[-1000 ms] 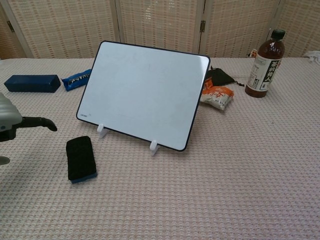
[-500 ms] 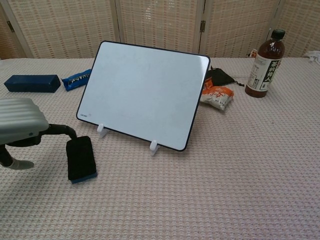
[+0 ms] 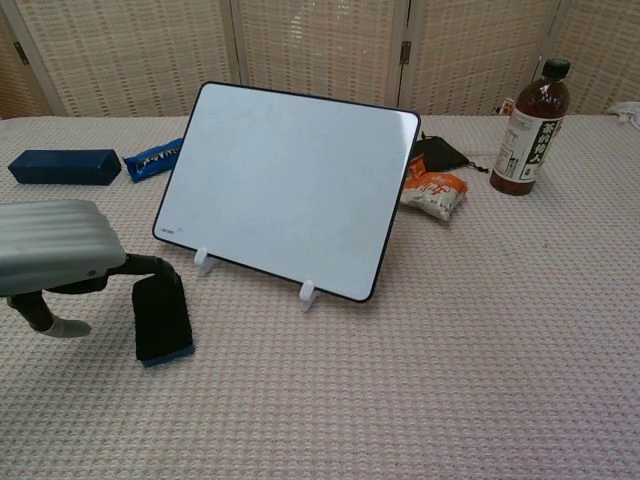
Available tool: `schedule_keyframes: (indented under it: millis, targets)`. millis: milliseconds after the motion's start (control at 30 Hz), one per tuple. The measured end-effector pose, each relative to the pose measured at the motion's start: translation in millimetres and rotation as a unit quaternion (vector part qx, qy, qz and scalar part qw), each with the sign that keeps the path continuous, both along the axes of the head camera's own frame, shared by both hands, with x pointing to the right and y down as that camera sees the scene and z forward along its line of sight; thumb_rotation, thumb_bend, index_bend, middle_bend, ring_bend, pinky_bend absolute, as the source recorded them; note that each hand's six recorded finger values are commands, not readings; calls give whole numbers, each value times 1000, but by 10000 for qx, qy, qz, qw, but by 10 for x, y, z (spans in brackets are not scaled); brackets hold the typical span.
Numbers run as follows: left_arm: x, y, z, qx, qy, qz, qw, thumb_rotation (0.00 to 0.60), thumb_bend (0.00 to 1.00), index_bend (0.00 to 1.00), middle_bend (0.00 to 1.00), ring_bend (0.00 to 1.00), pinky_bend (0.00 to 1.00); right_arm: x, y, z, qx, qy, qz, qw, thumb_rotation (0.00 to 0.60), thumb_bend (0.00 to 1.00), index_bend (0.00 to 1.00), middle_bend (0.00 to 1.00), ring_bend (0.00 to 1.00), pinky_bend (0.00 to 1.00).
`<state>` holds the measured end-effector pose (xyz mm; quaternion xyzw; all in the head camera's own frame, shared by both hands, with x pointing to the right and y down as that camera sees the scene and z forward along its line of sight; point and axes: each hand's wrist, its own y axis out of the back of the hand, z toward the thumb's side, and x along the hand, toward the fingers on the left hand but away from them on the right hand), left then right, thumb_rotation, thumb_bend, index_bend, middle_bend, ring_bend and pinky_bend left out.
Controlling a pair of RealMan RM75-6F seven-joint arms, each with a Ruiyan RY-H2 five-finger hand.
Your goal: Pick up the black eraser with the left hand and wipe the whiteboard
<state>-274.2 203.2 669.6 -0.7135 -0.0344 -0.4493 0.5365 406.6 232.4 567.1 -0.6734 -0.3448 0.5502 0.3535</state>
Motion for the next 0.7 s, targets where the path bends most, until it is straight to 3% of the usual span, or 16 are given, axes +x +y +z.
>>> schedule_keyframes:
  millis: [700]
  targets:
    - [194,-20,154,-115,25,228,9997,600,292,245,983,698,820,50,-23,-29,58,29,118,9999,600,295,0,0,0,0]
